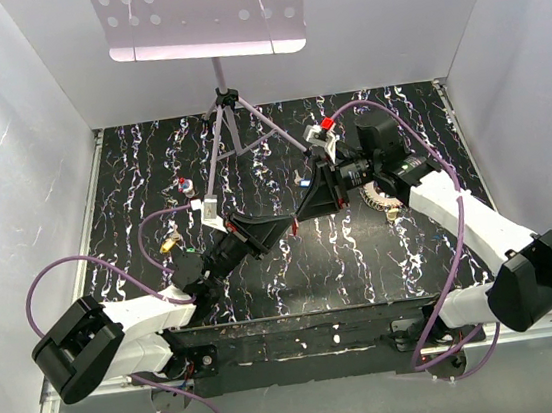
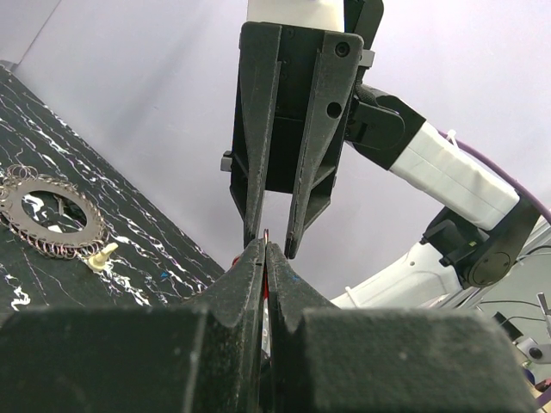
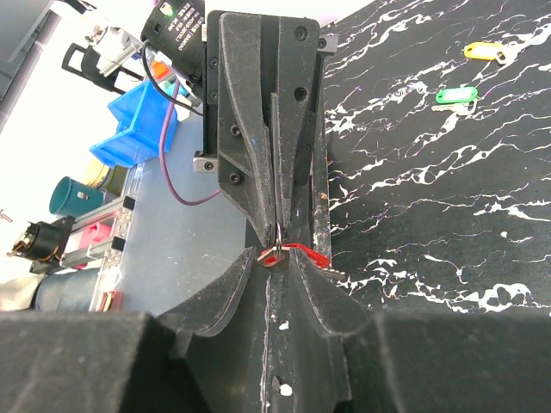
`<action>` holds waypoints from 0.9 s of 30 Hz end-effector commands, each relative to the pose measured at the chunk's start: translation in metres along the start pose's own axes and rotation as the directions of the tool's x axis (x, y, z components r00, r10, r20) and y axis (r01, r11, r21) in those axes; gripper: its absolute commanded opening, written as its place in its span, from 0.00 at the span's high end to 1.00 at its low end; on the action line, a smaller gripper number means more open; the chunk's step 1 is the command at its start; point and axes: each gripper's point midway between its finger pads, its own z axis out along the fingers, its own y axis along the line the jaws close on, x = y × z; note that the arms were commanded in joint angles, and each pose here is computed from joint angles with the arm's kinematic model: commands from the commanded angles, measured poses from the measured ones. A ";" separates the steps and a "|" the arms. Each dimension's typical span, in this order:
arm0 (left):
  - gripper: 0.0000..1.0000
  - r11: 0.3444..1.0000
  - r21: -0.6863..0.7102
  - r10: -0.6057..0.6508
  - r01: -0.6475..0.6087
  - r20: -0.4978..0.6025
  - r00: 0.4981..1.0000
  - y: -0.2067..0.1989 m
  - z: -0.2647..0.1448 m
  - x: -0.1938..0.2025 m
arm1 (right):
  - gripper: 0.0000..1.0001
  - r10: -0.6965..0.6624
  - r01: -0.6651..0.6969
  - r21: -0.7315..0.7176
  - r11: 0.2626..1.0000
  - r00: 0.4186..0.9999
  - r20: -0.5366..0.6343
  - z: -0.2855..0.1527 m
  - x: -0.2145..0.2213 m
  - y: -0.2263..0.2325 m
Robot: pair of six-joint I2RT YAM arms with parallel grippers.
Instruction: Put the keys on the keyring
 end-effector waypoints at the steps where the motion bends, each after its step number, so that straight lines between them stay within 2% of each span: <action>1: 1.00 0.991 0.129 0.007 -0.024 0.132 0.991 -0.035 -0.001 -0.031 | 0.71 -0.036 0.036 -0.032 0.999 0.999 0.000 0.004 -0.002 0.004; 10: 1.00 0.992 0.128 -0.001 -0.015 0.127 0.992 -0.034 -0.001 -0.027 | 0.85 -0.037 0.037 -0.046 0.998 0.999 -0.008 0.006 0.000 0.005; 14: 1.00 0.992 0.129 0.000 -0.016 0.128 0.992 -0.034 -0.001 -0.027 | 0.99 -0.042 0.041 -0.055 0.998 0.999 -0.009 0.006 0.000 0.006; 25: 0.99 0.995 0.094 -0.026 0.014 0.120 0.992 -0.026 -0.003 -0.024 | 0.99 -0.065 0.064 -0.071 0.995 0.998 -0.018 0.005 0.004 0.009; 27: 0.90 0.996 0.088 -0.028 0.017 0.124 0.992 -0.025 -0.006 -0.025 | 0.99 -0.069 0.067 -0.063 0.996 0.997 -0.021 0.003 0.006 0.008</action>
